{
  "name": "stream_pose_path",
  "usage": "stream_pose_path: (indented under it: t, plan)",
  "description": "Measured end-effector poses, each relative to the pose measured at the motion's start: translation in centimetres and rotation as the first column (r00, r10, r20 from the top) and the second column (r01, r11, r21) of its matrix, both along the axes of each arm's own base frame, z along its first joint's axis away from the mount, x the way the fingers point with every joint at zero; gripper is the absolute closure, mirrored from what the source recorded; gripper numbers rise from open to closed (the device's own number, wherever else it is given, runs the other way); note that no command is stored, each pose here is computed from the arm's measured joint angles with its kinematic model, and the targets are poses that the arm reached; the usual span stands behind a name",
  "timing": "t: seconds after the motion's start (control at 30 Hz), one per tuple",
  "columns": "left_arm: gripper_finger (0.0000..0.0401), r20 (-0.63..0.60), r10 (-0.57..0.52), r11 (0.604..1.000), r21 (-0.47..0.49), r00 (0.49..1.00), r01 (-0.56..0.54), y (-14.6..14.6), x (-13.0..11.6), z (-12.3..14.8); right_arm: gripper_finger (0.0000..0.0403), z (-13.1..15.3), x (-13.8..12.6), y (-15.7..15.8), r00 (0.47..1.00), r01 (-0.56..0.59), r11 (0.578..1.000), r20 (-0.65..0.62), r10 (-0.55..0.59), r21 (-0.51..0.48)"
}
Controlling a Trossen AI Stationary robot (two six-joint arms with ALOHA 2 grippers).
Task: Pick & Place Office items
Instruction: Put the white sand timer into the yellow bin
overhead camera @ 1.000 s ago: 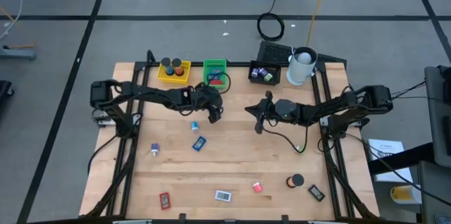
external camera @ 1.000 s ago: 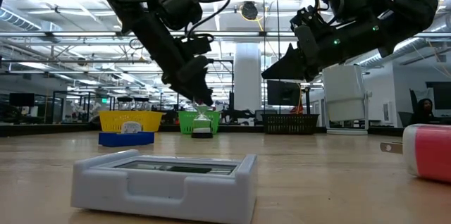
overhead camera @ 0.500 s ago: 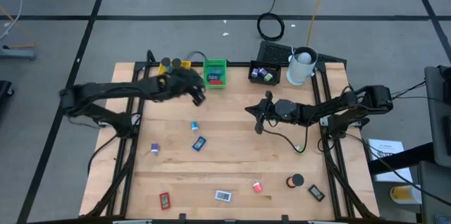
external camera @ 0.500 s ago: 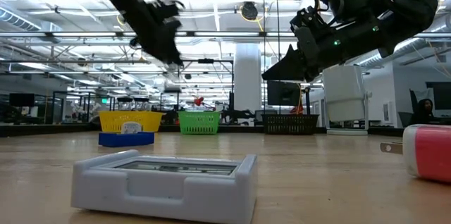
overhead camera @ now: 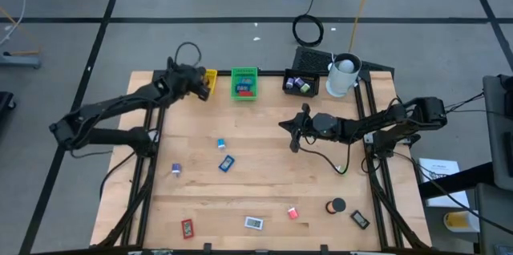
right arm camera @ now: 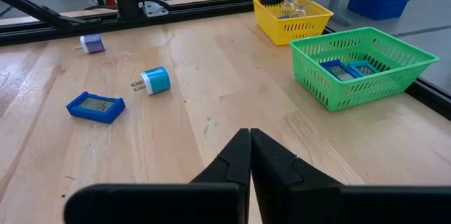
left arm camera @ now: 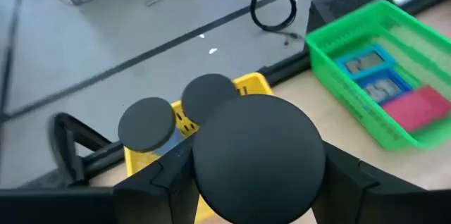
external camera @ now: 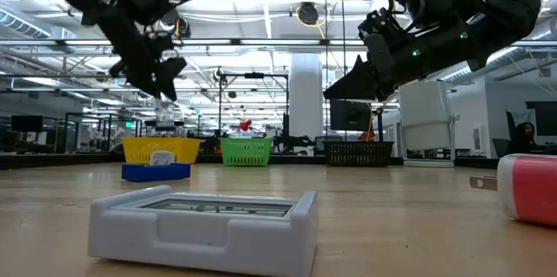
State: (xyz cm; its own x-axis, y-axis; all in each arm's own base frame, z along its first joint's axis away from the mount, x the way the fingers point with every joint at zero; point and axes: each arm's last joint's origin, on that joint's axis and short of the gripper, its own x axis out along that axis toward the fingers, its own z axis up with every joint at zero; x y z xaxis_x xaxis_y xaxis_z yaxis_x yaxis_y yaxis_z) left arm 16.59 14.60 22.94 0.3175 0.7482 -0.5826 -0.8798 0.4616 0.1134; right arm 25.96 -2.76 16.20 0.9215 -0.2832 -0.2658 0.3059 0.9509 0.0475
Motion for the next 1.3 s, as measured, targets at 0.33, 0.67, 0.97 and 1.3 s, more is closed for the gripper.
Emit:
stream_pose_path:
  t: [0.33, 0.67, 0.97, 1.3]
  plan:
    - [0.0196, 0.066, 0.06, 0.998, -0.036, 0.996, -0.057, 2.3, -2.4, -1.5, 0.0402, 0.0, 0.0, 0.0, 1.0, -0.002, 1.0, -0.002, 0.002, -0.007]
    - [0.0196, 0.02, 0.097, 0.994, -0.045, 0.995, -0.096, 3.6, -1.4, -3.3, 0.0402, 0.0, 0.0, 0.0, 1.0, -0.003, 1.0, -0.002, 0.003, -0.007]
    - [0.0196, -0.006, 0.097, 0.993, -0.07, 0.995, -0.098, 3.7, -1.3, -3.9, 0.0402, 0.0, 0.0, 0.0, 1.0, -0.003, 1.0, -0.002, 0.003, -0.007]
    - [0.0196, -0.042, 0.121, 0.988, -0.091, 0.992, -0.124, 3.8, -1.2, -4.7, 0.0401, 0.0, 0.0, 0.0, 1.0, -0.003, 1.0, -0.002, 0.003, -0.007]
